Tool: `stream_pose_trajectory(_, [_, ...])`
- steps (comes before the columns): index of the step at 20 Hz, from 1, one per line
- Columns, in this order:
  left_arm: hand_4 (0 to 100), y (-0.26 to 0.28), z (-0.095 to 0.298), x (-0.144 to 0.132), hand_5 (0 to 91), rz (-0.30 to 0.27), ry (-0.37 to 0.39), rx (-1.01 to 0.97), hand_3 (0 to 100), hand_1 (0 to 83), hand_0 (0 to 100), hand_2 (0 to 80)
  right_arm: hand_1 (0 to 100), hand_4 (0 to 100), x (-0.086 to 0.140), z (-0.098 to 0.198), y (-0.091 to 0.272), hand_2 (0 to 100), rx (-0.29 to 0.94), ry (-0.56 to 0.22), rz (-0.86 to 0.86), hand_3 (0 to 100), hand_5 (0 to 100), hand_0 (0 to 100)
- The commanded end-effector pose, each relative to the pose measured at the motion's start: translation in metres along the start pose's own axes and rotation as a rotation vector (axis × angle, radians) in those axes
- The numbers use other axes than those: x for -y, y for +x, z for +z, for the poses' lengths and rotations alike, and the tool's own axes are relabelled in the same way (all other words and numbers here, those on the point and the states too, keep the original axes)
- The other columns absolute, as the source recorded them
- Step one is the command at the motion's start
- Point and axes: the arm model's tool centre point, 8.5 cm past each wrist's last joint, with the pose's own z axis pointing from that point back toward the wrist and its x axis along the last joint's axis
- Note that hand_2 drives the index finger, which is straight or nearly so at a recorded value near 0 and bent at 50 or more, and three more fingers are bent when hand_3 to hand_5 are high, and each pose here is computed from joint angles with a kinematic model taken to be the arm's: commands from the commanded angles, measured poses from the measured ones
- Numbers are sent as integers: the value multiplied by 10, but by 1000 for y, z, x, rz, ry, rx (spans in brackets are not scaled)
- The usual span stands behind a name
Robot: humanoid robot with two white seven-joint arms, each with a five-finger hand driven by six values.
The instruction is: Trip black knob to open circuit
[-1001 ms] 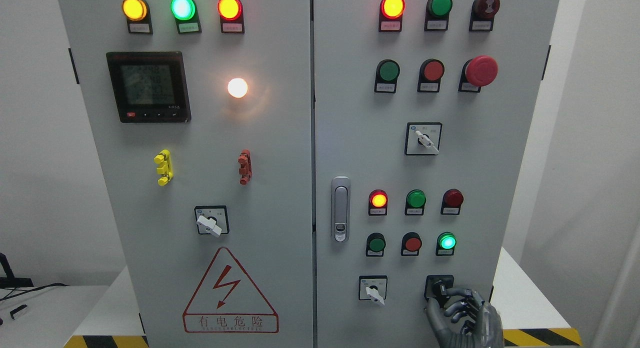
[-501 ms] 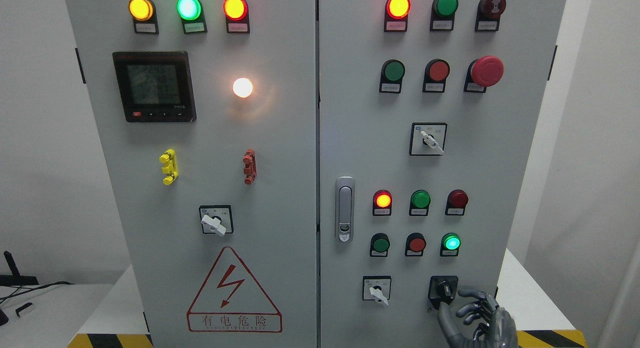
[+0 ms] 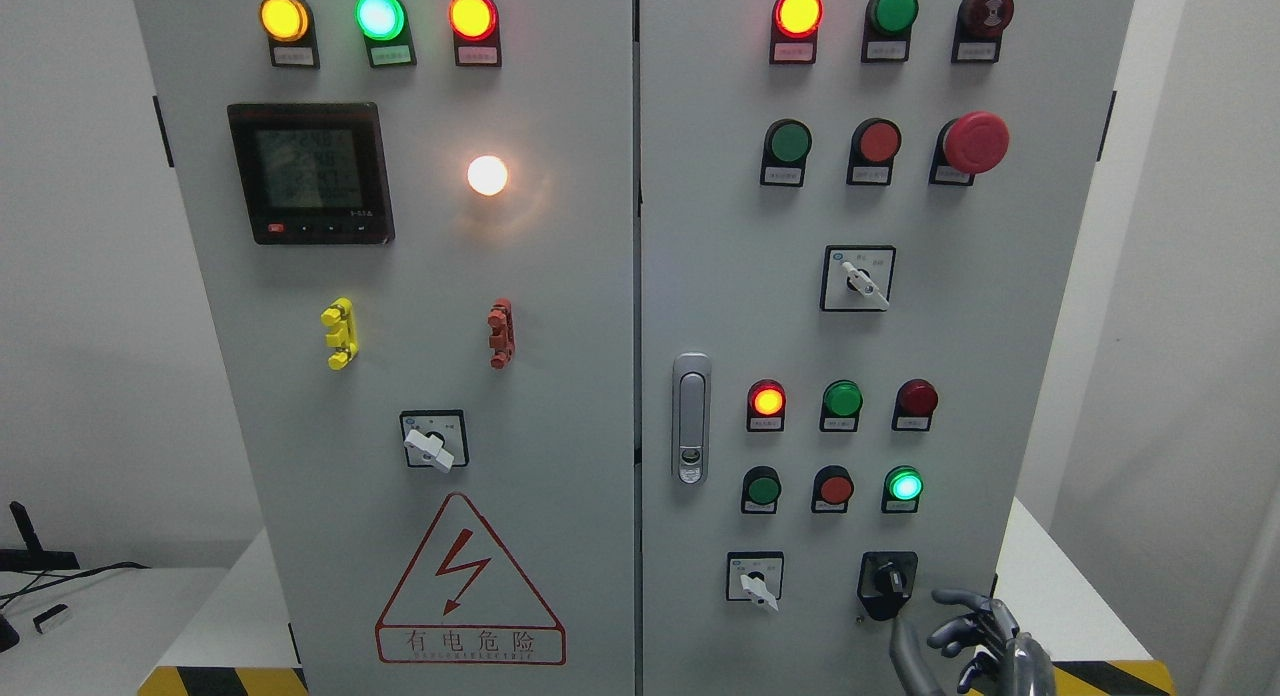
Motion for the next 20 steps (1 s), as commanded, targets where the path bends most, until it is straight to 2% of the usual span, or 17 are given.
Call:
stream_pose_trajectory(1, [0, 0, 0, 1, 0, -30, -6, 2, 0, 389, 120, 0, 373, 535, 6, 38, 2, 334, 10, 90, -43, 575, 550, 218])
stream_pose_trajectory(5, [0, 0, 0, 0, 0, -30, -4, 2, 0, 389, 120, 0, 202, 323, 7, 61, 14, 190, 19, 195, -173, 368, 321, 244])
stream_pose_trajectory(8, [0, 0, 0, 1, 0, -30, -6, 0, 0, 389, 120, 0, 101, 126, 9, 81, 15, 60, 67, 279, -173, 187, 128, 240])
stream_pose_trajectory(10, [0, 0, 0, 1, 0, -30, -6, 2, 0, 389, 120, 0, 50, 30, 13, 87, 20, 0, 71, 311, -175, 85, 42, 222])
stream_pose_trajectory(13, [0, 0, 0, 1, 0, -30, -6, 0, 0, 389, 120, 0, 17, 0, 22, 89, 22, 0, 75, 349, -205, 35, 3, 206])
stream_pose_trajectory(17, [0, 0, 0, 1, 0, -30, -6, 0, 0, 389, 120, 0, 0, 0, 26, 86, 20, 0, 45, 400, -258, 21, 1, 188])
stream_pose_trajectory(20, [0, 0, 0, 1, 0, -30, -6, 2, 0, 389, 120, 0, 0, 0, 30, 85, 19, 0, 32, 392, -312, 11, 0, 184])
